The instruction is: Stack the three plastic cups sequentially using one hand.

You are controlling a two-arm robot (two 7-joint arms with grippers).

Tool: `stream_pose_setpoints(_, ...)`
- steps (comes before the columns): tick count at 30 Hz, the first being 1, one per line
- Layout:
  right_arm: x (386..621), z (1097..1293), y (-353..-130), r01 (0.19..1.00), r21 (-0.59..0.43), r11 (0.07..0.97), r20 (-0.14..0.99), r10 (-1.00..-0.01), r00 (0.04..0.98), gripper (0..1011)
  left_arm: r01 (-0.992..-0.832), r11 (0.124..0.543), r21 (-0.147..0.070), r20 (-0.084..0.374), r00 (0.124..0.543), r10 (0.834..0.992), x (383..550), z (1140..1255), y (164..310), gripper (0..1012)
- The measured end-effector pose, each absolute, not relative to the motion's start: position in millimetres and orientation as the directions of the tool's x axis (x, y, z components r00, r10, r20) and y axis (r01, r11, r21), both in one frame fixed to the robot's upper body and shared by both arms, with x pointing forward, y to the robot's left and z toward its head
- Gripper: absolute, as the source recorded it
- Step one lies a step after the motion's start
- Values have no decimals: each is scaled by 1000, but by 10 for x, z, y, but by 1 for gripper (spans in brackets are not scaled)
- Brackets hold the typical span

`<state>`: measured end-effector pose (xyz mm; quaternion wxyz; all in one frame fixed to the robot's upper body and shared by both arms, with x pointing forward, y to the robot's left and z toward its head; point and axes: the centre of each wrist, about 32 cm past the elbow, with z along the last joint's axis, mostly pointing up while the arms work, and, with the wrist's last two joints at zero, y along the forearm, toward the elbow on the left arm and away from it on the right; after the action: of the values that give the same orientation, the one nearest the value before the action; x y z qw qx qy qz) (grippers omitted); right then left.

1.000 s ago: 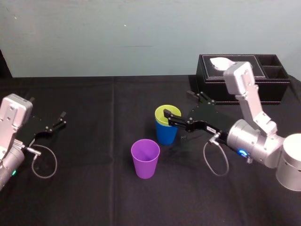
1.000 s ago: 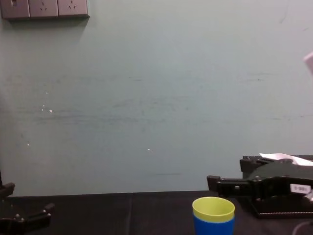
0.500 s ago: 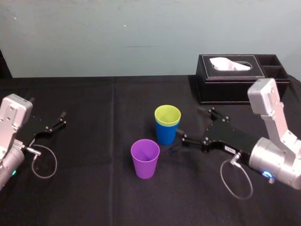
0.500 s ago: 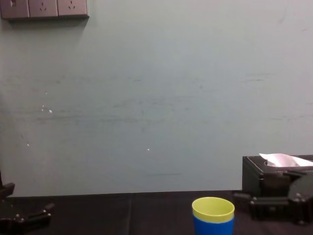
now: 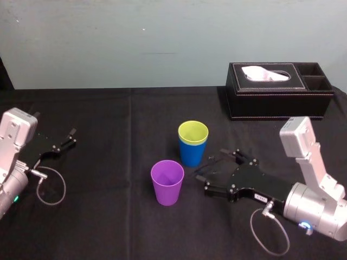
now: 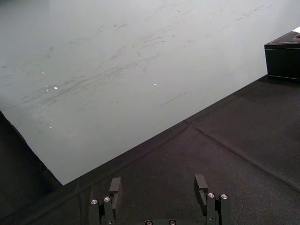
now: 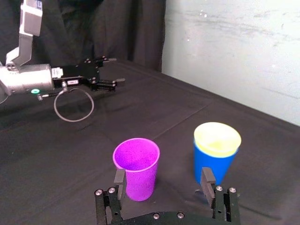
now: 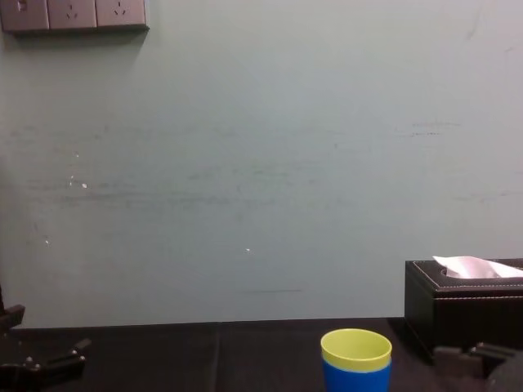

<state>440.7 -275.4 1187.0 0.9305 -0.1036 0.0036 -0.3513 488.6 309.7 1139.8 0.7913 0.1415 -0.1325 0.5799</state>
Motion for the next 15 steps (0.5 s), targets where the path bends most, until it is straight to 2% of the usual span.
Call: stream_pose_setpoints(15,4351,11610,-2616,630,-221,744,35,-639,768,1004,-955,287,70,374,292,880,4886,11398,3097,1010)
